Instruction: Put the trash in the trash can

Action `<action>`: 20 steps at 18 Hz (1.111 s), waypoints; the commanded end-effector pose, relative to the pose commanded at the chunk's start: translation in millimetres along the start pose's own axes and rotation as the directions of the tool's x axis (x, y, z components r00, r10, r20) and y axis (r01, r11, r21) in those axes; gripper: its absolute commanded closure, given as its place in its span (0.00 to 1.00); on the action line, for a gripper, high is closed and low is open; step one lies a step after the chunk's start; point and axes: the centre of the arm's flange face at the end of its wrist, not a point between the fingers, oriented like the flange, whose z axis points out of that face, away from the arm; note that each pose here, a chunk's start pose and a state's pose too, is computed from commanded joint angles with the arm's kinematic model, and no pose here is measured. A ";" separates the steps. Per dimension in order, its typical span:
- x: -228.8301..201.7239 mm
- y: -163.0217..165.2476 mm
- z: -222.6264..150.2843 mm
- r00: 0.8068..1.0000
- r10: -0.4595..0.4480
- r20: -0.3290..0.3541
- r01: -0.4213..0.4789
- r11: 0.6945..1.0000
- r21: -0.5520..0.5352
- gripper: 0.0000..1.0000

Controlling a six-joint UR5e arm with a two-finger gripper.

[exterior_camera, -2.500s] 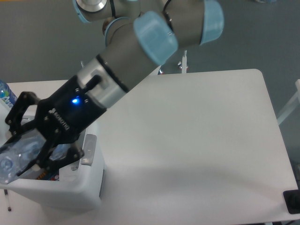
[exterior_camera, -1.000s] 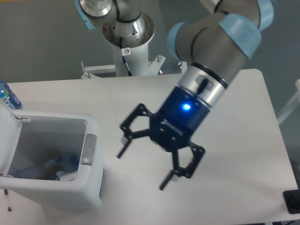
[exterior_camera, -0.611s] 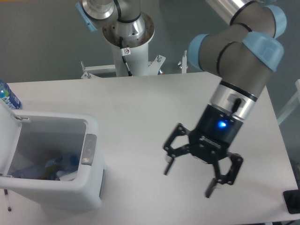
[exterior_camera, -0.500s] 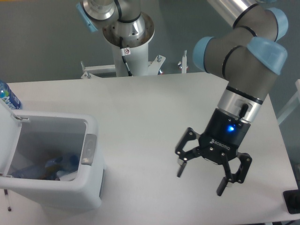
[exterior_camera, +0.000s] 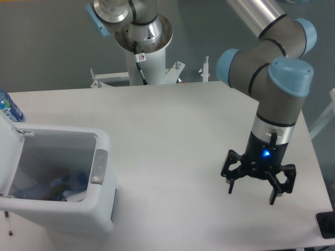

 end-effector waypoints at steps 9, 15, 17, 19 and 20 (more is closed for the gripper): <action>-3.8 36.1 36.6 0.964 0.264 -0.038 -0.265 0.930 -0.256 0.00; -5.3 40.7 40.0 0.909 0.409 -0.083 -0.413 0.851 -0.325 0.00; -6.3 44.2 36.5 0.911 0.401 -0.093 -0.409 0.853 -0.326 0.00; -4.3 45.3 36.2 0.911 0.400 -0.096 -0.409 0.852 -0.326 0.00; -2.8 46.6 37.5 0.911 0.399 -0.101 -0.409 0.852 -0.326 0.00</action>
